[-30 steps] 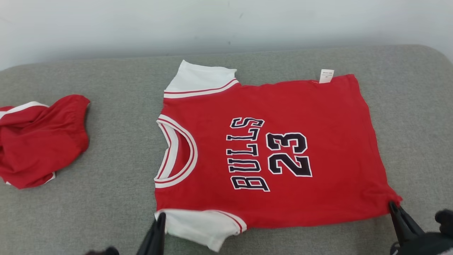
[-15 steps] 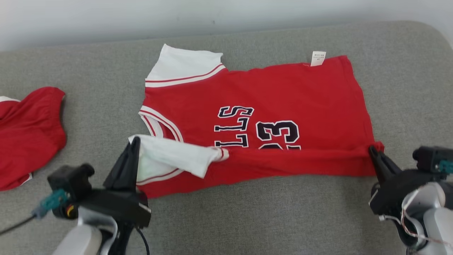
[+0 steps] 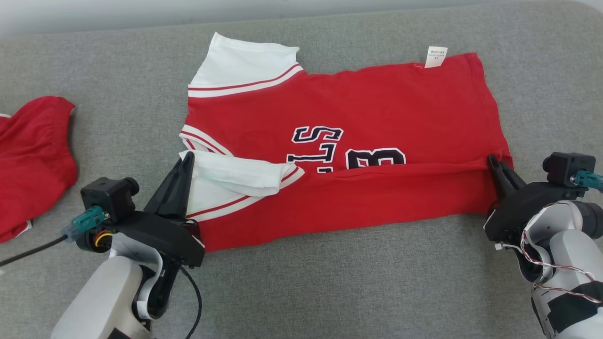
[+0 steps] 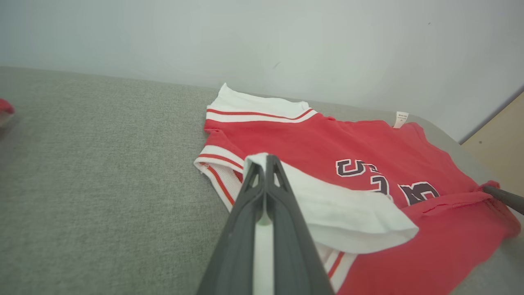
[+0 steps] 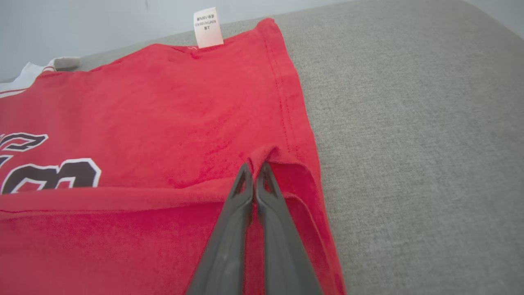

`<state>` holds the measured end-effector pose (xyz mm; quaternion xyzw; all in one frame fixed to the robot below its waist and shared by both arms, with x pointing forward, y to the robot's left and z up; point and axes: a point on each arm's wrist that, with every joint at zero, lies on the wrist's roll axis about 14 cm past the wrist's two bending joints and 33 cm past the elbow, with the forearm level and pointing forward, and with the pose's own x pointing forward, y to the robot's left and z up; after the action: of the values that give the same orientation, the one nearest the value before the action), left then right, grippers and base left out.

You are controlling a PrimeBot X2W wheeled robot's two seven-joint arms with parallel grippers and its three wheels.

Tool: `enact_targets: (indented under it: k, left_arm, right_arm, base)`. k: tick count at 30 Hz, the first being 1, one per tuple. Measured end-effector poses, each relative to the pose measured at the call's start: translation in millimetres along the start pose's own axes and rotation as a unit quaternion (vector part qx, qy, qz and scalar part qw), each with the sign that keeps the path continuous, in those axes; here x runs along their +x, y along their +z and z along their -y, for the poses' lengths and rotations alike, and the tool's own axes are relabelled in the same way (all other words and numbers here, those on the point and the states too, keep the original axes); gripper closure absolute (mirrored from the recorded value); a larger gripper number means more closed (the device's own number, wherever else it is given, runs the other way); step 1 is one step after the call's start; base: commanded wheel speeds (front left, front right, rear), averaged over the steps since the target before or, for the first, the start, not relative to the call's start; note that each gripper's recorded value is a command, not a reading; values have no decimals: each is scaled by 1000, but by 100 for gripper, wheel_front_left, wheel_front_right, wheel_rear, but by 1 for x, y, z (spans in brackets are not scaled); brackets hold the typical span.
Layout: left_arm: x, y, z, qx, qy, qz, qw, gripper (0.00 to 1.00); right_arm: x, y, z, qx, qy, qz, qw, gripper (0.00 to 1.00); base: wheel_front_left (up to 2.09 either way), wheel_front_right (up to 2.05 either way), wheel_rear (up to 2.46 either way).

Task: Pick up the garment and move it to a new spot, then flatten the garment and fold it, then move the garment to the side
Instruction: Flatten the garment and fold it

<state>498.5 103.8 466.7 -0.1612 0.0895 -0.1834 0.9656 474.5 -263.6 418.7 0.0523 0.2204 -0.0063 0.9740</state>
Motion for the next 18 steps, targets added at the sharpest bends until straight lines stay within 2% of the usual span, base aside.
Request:
enact_targets:
  k: [1,2,3,10,18]
  left_arm:
    - [0,1,-1,-2,4,6,1000,100]
    - [0,2,-2,3,6,10,1000,48]
    - [0,4,-1,10,5,17,1000,0]
    - [-20,10,2,1,23,47,999,0]
    - [-56,-14,3,-20,55,32,998,0]
  right_arm:
    - [1,2,0,1,-1,8,1000,52]
    - [1,4,0,1,-1,16,1000,0]
    - [0,7,1,1,-1,24,1000,0]
    - [-21,13,15,-3,-12,65,998,0]
    - [-46,-8,31,-1,-30,46,999,0]
  base:
    - [0,0,0]
    - [0,0,0]
    - [0,0,0]
    - [0,0,0]
    - [0,0,0]
